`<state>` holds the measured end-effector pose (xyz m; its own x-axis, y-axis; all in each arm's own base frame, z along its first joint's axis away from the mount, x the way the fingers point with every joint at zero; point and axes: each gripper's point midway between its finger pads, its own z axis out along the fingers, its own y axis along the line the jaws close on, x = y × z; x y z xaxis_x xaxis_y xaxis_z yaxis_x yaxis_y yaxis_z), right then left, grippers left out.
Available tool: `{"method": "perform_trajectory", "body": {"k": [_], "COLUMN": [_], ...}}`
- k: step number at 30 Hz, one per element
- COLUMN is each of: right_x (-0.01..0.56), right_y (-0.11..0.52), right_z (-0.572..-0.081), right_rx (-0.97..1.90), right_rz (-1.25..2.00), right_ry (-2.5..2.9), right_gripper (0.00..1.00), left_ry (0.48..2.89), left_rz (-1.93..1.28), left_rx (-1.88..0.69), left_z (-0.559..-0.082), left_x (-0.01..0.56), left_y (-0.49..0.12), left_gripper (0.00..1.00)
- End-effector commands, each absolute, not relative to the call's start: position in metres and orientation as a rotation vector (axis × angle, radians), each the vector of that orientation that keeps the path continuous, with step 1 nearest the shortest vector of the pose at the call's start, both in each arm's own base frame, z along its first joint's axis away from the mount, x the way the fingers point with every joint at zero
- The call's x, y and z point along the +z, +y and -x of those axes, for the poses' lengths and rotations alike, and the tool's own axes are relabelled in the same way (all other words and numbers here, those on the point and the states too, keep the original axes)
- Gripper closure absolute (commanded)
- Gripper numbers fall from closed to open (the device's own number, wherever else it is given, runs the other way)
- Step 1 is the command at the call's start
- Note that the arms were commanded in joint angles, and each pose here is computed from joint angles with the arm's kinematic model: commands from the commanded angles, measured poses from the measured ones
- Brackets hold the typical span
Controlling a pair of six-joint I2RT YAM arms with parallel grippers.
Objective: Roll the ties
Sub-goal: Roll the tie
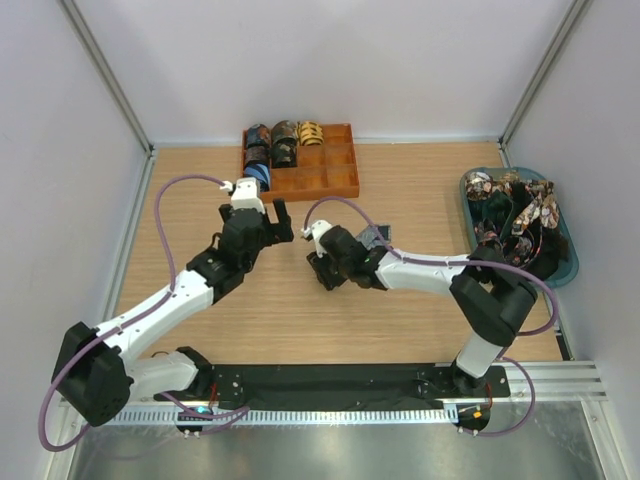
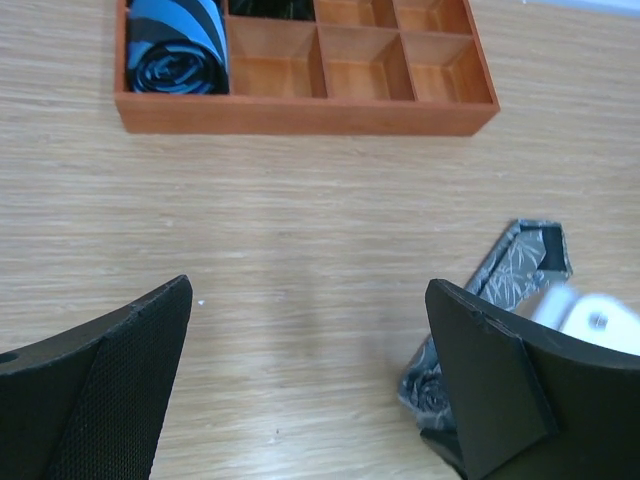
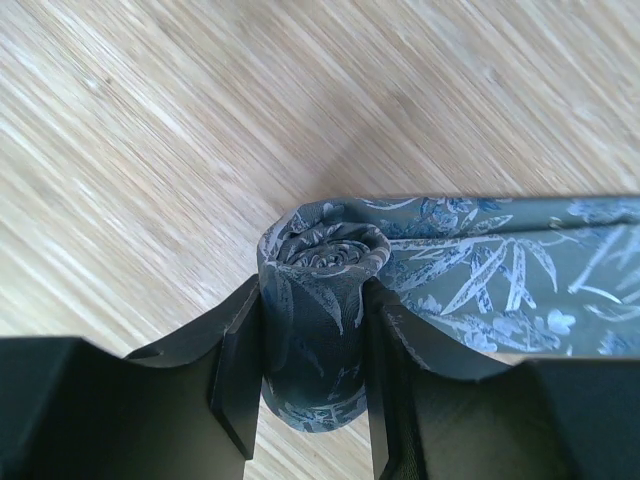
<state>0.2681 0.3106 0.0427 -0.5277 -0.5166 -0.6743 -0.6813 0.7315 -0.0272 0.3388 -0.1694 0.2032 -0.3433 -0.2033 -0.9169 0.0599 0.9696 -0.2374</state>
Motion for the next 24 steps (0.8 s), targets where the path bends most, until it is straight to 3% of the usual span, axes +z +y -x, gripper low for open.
{"method": "perform_trajectory", "body": {"k": [1,12,16,24], "right_x": [0.03,0.023,0.024,0.012], "right_y": [0.318,0.308,0.307,0.304], "right_z": [-0.244,-0.249,-0.251,-0.251], "right_rx": [0.627,1.06,1.267,1.422], "right_rz": [0.892,0.714,0.641,0.526], "right_ry": [2.375,2.503,2.496,2.543], "right_gripper": [0.73,0.72,0.72,0.72], "left_ry": [1.882,1.911,1.846,1.82], "left_rz": [0.062,-0.157,-0.352,-0.767], "left_rx": [-0.319,-0.368,-0.438,-0.503], "left_z": [-0.336,-0.33,-0.325,-0.298], "left_x": [0.201,0.174,0.163,0.128], "left_y": [-0.177,-0.2,-0.229,-0.271], "left_gripper": [0.0,0.0,0.0,0.0]}}
